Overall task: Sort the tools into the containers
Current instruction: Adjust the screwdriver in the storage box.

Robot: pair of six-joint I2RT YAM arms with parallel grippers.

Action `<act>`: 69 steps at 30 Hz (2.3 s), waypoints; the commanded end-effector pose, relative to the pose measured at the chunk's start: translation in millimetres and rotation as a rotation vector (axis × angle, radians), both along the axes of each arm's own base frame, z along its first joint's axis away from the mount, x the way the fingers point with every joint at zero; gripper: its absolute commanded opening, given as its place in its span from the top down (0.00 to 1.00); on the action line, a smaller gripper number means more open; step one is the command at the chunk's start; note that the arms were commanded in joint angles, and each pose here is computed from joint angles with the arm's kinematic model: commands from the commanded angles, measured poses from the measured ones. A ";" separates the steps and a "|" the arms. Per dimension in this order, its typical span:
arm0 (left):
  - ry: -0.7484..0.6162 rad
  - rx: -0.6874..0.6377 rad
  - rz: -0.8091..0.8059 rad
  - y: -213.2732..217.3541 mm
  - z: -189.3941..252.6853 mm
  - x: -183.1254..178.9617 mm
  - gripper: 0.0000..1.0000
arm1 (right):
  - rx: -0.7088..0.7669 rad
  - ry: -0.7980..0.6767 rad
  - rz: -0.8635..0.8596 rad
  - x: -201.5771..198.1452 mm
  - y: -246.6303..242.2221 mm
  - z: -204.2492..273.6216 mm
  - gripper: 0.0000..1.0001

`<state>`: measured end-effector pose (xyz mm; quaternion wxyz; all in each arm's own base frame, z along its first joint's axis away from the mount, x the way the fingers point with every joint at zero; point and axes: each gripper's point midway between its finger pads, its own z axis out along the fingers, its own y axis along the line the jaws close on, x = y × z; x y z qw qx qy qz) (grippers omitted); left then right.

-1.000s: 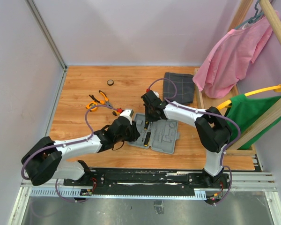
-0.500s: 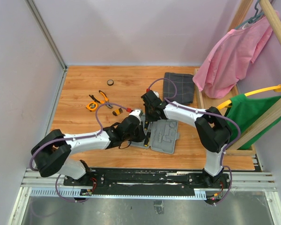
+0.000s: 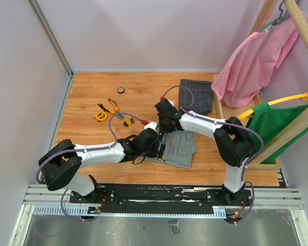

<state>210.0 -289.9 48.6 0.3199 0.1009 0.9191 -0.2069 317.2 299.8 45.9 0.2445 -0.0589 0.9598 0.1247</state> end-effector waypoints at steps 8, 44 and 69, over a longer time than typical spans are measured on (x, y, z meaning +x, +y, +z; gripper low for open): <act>-0.078 0.063 0.034 2.0 9.2 17.5 0.86 | -0.048 0.041 0.006 -9.0 -10.5 -11.3 0.84; 0.044 0.158 -0.050 5.0 -16.5 -4.6 0.91 | -0.046 0.044 0.005 -10.1 -10.8 -11.8 0.84; 0.218 0.369 -0.040 48.7 -76.8 -37.2 0.99 | -0.136 0.121 -0.011 -32.6 -35.5 -49.2 0.86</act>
